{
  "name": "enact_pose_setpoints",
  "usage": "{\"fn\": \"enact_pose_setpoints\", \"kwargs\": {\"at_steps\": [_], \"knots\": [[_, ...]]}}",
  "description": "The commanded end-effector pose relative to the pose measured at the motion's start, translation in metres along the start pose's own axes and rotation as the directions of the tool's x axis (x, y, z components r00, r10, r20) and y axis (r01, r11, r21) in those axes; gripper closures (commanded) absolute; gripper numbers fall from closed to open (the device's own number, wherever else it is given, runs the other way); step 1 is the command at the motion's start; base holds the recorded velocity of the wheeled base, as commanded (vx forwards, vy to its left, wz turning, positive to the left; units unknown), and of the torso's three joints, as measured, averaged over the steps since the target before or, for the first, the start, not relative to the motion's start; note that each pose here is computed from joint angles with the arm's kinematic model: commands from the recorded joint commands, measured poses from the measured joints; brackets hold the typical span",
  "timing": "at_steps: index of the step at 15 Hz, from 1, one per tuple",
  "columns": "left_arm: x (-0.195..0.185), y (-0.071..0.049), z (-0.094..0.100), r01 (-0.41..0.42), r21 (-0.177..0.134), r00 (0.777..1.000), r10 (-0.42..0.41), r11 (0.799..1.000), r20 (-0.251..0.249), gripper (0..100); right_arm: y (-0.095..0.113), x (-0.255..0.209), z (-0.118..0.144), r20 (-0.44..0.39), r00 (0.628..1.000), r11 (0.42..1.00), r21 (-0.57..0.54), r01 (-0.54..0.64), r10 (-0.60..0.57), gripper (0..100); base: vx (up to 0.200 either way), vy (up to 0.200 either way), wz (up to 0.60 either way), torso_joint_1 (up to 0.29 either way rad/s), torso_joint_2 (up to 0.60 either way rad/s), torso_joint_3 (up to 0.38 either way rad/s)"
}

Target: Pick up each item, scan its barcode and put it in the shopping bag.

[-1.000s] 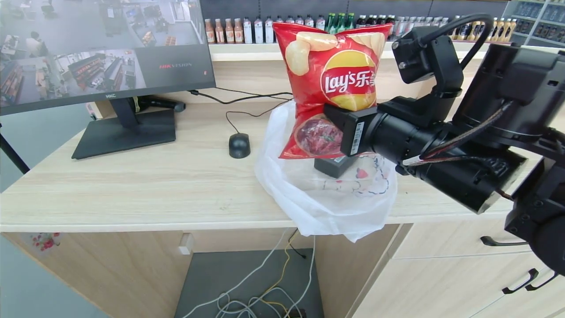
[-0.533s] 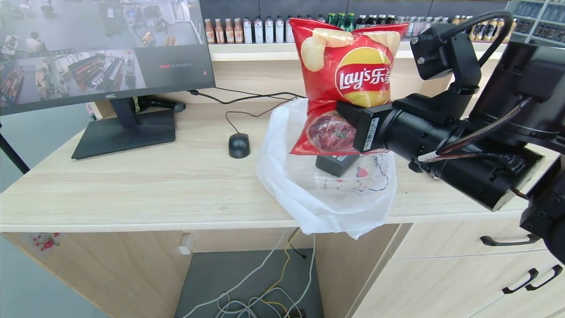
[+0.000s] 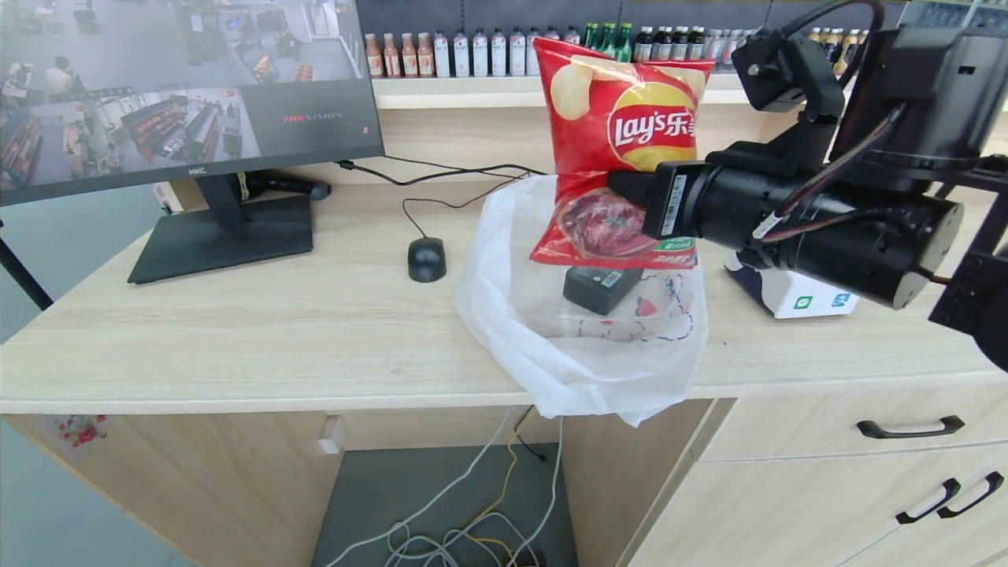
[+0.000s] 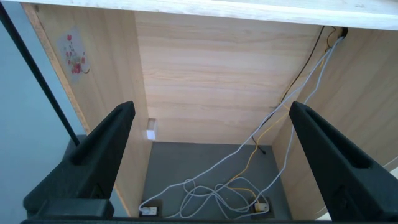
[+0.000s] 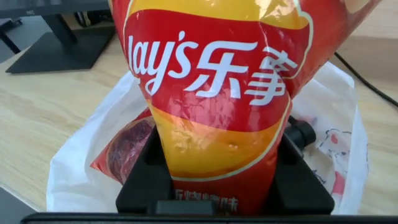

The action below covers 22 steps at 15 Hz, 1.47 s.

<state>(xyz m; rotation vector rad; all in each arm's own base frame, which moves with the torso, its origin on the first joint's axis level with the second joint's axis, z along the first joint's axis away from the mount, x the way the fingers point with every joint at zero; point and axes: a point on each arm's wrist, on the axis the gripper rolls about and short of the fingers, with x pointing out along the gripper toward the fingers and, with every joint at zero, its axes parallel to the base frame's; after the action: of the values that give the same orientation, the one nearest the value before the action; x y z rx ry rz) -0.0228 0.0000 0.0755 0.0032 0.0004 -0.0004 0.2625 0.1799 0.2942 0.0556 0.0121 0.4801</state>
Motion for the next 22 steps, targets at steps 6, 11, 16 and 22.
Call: {"fn": "enact_pose_setpoints", "kwargs": {"at_steps": [6,11,16,22], "knots": [[0.0,0.0,0.0,0.001,0.0,1.0,-0.001,1.0,0.0,0,-0.01,0.016,-0.02,-0.134,0.991,0.999,0.032,0.028,-0.024,100,0.0,0.0,0.0,0.0,0.0,0.0],[0.0,0.0,0.0,0.0,0.0,1.0,0.0,1.0,0.0,0,0.002,0.015,-0.034,-0.179,0.984,1.0,0.027,-0.009,0.014,100,0.0,0.0,0.0,0.0,0.0,0.0],[0.0,0.0,0.0,0.0,0.0,1.0,0.0,1.0,0.0,0,-0.009,-0.004,-0.051,-0.241,0.97,0.999,0.036,0.019,-0.009,100,0.0,0.0,0.0,0.0,0.0,0.0],[0.0,0.0,0.0,0.0,0.0,1.0,0.0,1.0,0.0,0,-0.008,-0.001,-0.057,-0.261,0.965,0.999,0.049,0.005,0.008,100,0.0,0.0,0.0,0.0,0.0,0.0]]}}
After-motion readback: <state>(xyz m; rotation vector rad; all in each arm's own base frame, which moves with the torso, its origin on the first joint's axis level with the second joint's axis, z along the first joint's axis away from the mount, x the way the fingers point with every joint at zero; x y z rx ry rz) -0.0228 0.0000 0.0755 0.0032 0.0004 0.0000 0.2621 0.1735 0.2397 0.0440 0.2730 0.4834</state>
